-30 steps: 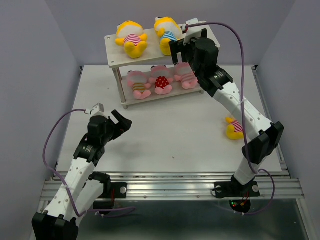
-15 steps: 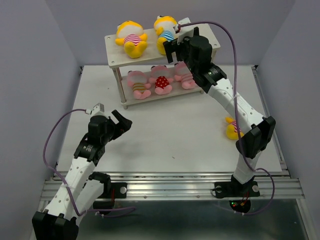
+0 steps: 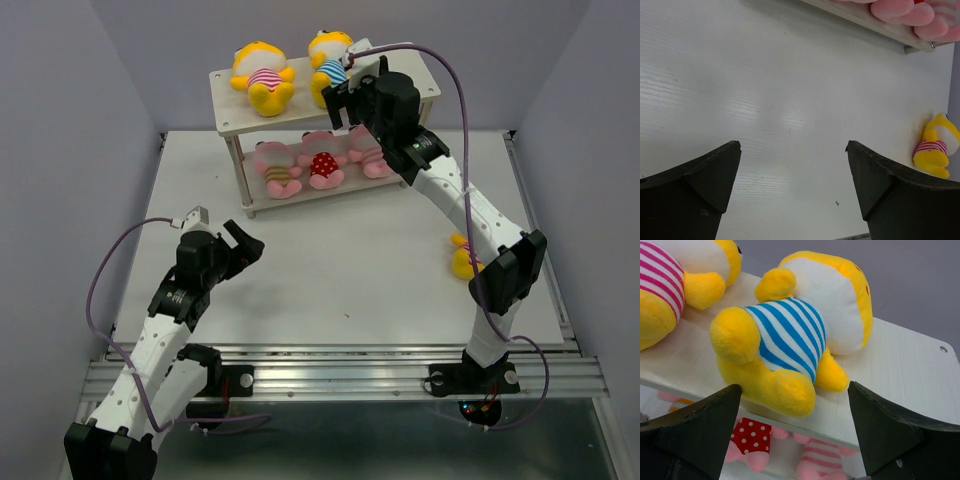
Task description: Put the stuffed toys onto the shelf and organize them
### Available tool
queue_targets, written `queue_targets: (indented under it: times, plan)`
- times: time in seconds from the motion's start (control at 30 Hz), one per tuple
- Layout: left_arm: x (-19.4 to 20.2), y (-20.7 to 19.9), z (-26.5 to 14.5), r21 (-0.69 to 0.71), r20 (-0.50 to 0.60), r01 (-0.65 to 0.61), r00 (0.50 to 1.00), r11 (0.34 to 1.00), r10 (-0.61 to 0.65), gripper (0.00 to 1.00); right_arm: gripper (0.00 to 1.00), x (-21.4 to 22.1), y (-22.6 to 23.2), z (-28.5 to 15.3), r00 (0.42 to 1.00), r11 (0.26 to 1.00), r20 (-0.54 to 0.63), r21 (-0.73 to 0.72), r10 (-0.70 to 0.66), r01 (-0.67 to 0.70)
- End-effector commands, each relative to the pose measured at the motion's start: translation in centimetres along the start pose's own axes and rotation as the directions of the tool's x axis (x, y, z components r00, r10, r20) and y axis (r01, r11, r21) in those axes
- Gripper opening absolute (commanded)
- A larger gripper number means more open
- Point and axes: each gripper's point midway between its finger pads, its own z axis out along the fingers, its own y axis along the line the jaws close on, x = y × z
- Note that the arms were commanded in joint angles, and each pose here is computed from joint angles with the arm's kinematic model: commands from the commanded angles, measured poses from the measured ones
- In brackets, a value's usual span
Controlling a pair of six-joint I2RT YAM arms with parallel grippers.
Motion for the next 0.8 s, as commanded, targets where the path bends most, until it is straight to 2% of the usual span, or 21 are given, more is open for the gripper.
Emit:
queue_targets:
  times: [0.0,0.07,0.1,0.17,0.2,0.27,0.3,0.47,0.57,0.77]
  plan:
    - [-1.3,-1.3,-0.2,0.038,0.038,-0.023,0.999,0.999,0.021,0.99,0.86,-2.5,-0.7,-1.0,0.998,1.000,0.059,-0.004,-0.007,0.008]
    - [-1.3,-1.3,-0.2,0.038,0.038,-0.023,0.999,0.999,0.021,0.99,0.76,-2.3,-0.6,-1.1,0.998,1.000,0.055,-0.007,-0.006,0.007]
    - [-1.3,-1.2,-0.2,0.036,0.038,-0.022,0.999,0.999,0.021,0.99,0.69,-2.4,-0.6,-1.2,0.998,1.000,0.058,-0.009,-0.006,0.007]
    - [-1.4,-1.3,-0.3,0.038,0.041,-0.024,0.999,0.999,0.022,0.99,0.61,-2.2,-0.4,-1.4,0.998,1.000,0.054,-0.019,-0.010,0.011]
    - [-1.3,-1.3,-0.3,0.038,0.038,-0.024,0.999,0.999,0.023,0.99,0.53,-2.1,-0.3,-1.3,0.999,1.000,0.053,-0.026,-0.013,0.015]
    - [-1.4,-1.3,-0.3,0.039,0.042,-0.024,0.999,0.999,0.022,0.99,0.46,-2.1,-0.2,-1.3,0.998,0.999,0.053,-0.032,-0.021,0.023]
    - [-1.3,-1.3,-0.3,0.039,0.040,-0.025,0.999,0.999,0.023,0.99,0.38,-2.0,-0.2,-1.3,0.998,0.999,0.051,-0.034,-0.023,0.025]
    - [-1.3,-1.2,-0.4,0.036,0.043,-0.022,0.999,0.999,0.021,0.99,0.25,-2.1,0.1,-1.4,0.996,0.996,0.067,-0.076,-0.052,0.057]
    - [-1.3,-1.2,-0.4,0.036,0.043,-0.022,0.999,0.999,0.021,0.99,0.13,-1.9,1.4,-1.5,0.991,0.981,0.087,-0.157,-0.105,0.117]
    - [-1.2,-1.1,-0.4,0.033,0.039,-0.019,0.999,0.999,0.018,0.99,0.05,-1.6,1.3,-1.8,0.970,0.950,0.121,-0.208,-0.213,0.234]
